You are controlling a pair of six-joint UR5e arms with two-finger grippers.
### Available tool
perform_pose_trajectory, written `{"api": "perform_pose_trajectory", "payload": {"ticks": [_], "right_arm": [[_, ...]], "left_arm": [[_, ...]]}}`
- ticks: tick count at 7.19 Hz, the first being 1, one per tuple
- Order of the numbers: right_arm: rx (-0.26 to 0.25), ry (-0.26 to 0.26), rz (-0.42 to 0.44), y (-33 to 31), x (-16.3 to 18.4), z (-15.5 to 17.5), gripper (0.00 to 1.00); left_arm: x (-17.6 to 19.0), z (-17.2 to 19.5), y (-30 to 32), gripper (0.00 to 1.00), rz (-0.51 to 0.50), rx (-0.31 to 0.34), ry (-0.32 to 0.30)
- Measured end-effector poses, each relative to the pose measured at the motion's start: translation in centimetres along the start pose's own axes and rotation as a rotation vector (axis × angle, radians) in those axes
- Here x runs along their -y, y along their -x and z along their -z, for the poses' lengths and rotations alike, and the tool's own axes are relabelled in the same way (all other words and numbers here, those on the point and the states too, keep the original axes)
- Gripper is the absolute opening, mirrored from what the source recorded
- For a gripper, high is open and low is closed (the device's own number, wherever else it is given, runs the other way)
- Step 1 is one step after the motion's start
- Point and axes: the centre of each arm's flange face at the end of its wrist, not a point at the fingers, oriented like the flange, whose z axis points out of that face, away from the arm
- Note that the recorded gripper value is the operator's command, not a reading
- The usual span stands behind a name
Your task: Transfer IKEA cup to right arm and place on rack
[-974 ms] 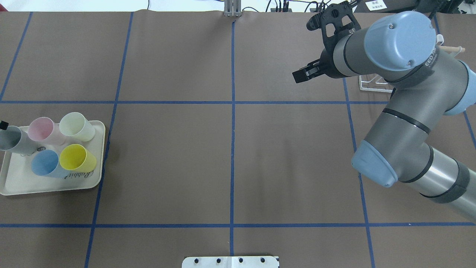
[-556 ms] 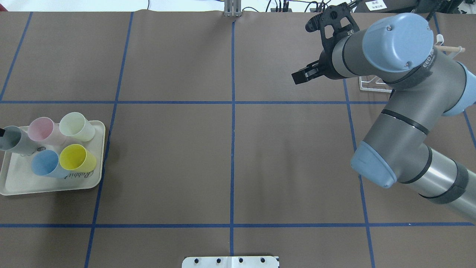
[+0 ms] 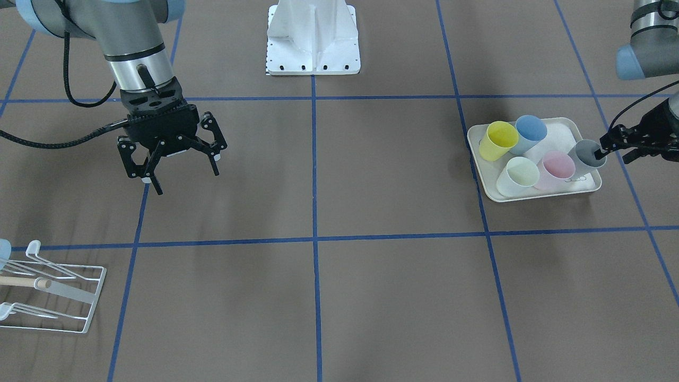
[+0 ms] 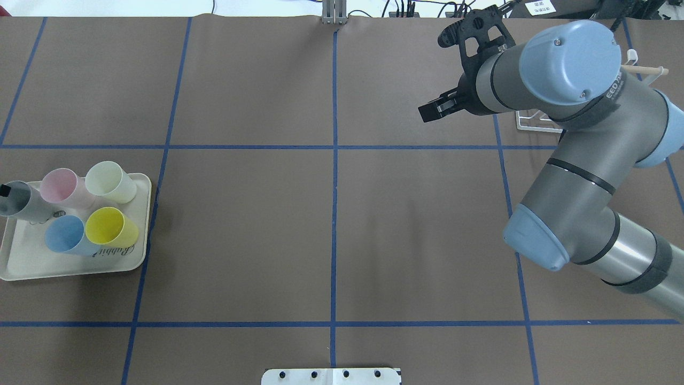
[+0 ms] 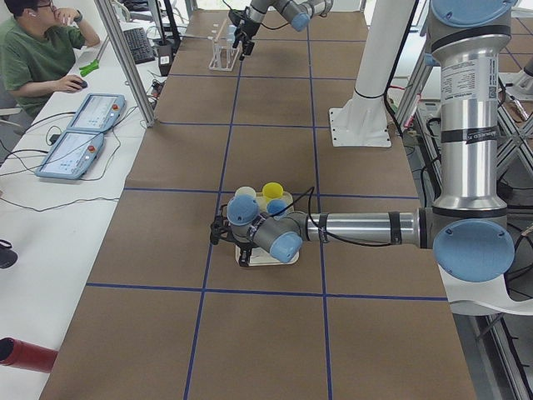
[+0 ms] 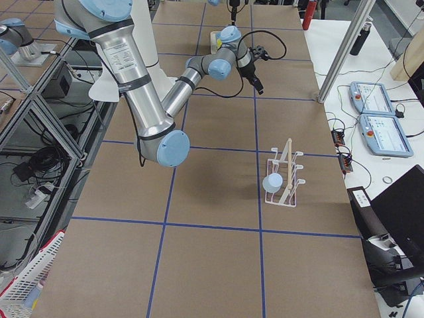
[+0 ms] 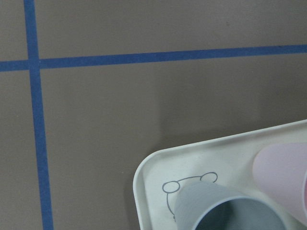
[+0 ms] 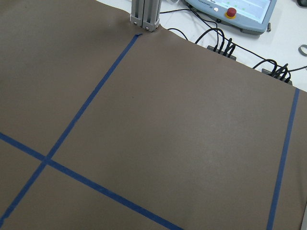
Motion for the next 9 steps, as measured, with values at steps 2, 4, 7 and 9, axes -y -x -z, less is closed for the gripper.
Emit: {"api": "perform_pose_trajectory", "payload": {"ticks": [2, 4, 7, 9], "right_arm": [[0.001, 0.0, 0.0, 0.0, 0.0, 0.0, 0.99], [0.001, 0.0, 0.0, 0.0, 0.0, -0.1, 0.99], [0.0, -0.003, 0.0, 0.0, 0.0, 0.0, 0.99], [0.0, -0.004, 0.001, 0.0, 0.0, 0.0, 0.99]], "left_arm": [[-0.2, -0.7, -0.7, 0.39, -0.014, -0.001, 0.014], [-0.2, -0.9, -0.9, 0.0, -0.019, -0.002, 0.019], [-0.1, -0.3, -1.8, 0.0, -0.033, -0.01, 0.008], [0.2, 0.7, -3.2, 0.0, -0.056, -0.02, -0.01]]}}
